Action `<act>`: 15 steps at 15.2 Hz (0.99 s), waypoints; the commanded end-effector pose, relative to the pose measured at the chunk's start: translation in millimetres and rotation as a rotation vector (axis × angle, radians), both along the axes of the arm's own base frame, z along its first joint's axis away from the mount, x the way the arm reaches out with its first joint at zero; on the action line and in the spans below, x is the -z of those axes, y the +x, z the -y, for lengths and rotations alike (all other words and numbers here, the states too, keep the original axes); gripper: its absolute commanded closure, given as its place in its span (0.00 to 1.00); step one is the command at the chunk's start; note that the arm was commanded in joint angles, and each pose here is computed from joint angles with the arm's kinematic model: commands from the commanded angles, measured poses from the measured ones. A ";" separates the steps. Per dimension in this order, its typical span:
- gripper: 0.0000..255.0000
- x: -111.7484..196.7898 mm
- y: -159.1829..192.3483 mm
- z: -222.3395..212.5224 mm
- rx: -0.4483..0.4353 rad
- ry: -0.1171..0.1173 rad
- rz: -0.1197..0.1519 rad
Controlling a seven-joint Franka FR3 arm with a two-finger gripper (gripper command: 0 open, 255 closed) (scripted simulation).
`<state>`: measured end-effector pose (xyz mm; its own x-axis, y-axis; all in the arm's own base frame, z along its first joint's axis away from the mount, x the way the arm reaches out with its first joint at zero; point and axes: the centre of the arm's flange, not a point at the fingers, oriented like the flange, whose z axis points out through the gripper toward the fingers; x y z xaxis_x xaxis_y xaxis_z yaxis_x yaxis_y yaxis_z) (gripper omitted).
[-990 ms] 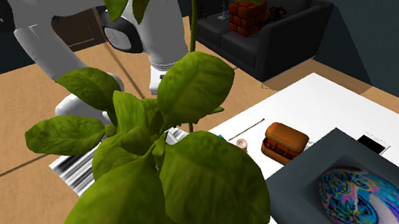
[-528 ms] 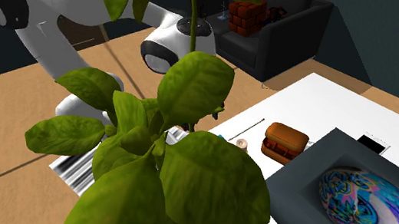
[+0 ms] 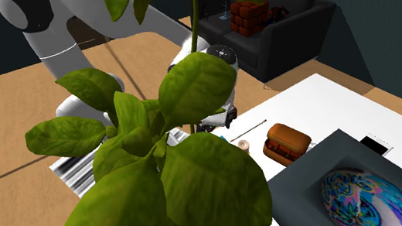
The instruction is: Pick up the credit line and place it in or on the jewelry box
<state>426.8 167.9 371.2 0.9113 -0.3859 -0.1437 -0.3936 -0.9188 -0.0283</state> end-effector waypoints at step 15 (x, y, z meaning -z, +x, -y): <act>1.00 35.2 -3.4 -4.4 0.002 0.000 -0.001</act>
<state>424.0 171.4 338.1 0.9102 -0.3890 -0.1421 -0.3967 -0.9175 -0.0292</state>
